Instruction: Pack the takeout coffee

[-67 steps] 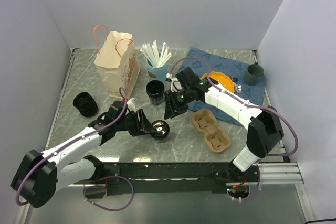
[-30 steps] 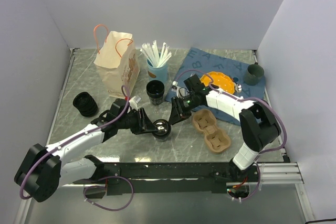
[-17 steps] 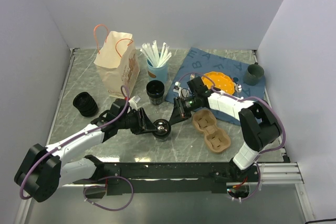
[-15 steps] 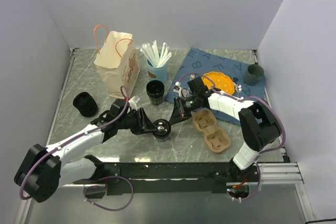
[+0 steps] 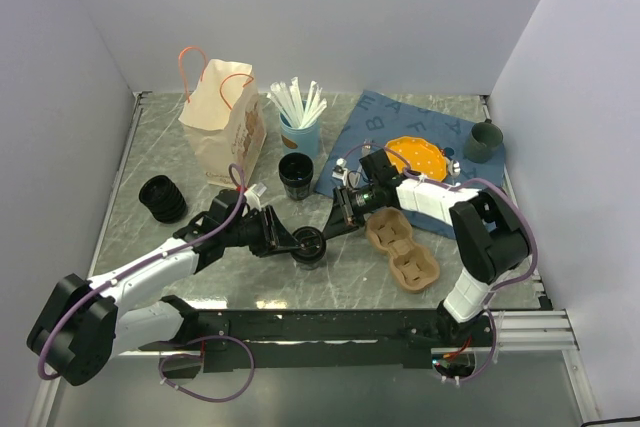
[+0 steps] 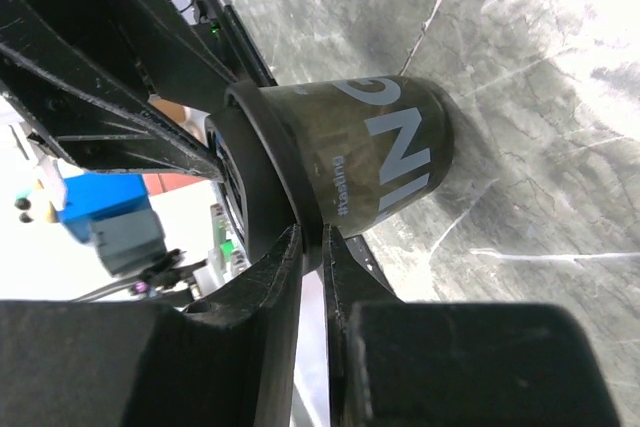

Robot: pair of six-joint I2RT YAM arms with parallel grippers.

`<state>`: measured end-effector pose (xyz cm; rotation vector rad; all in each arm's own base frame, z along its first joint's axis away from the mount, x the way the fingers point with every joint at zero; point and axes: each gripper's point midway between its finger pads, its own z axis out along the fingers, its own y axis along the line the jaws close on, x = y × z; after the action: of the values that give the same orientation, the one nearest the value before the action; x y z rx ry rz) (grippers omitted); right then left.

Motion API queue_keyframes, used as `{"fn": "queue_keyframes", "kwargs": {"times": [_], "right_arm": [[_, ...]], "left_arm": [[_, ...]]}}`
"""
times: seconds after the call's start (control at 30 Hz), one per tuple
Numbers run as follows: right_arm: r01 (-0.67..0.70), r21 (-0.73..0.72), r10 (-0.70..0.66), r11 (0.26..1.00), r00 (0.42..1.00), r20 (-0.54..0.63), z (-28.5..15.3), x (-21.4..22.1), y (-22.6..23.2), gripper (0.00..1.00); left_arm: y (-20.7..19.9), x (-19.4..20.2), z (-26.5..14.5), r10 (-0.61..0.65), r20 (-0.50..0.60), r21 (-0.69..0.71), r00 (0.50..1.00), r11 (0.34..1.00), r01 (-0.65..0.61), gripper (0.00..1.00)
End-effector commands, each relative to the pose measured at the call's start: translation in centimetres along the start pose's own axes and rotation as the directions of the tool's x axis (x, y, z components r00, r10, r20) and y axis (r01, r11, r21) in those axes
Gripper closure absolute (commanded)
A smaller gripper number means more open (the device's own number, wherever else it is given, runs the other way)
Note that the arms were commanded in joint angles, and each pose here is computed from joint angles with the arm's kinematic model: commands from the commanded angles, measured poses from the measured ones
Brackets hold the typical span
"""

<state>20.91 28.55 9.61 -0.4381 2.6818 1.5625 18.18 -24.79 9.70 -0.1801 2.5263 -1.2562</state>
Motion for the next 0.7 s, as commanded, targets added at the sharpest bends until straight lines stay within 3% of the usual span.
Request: {"fn": "queue_keyframes", "kwargs": {"times": [0.0,0.27,0.47,0.67], "right_arm": [[-0.115,0.267,0.124,0.957,0.992,-0.019,0.9,2.4,-7.3,0.82],[-0.095,0.213,0.103,0.972,0.994,-0.026,0.5,2.1,-5.4,0.76],[-0.003,0.141,0.0,0.99,1.0,0.025,-1.5,-1.3,-0.4,0.62],[0.046,0.126,-0.052,0.991,0.997,0.049,-2.7,-3.3,0.9,0.59]], "left_arm": [[9.7,3.3,-0.3,-0.084,-0.039,-0.358,0.996,0.932,0.065,0.58],[9.6,3.1,-0.3,-0.083,-0.031,-0.363,0.996,0.93,0.066,0.58],[9.4,2.7,-0.3,-0.068,-0.034,-0.375,0.997,0.926,0.051,0.58],[9.6,2.4,-0.1,-0.048,-0.051,-0.396,0.998,0.918,0.024,0.57]]}}
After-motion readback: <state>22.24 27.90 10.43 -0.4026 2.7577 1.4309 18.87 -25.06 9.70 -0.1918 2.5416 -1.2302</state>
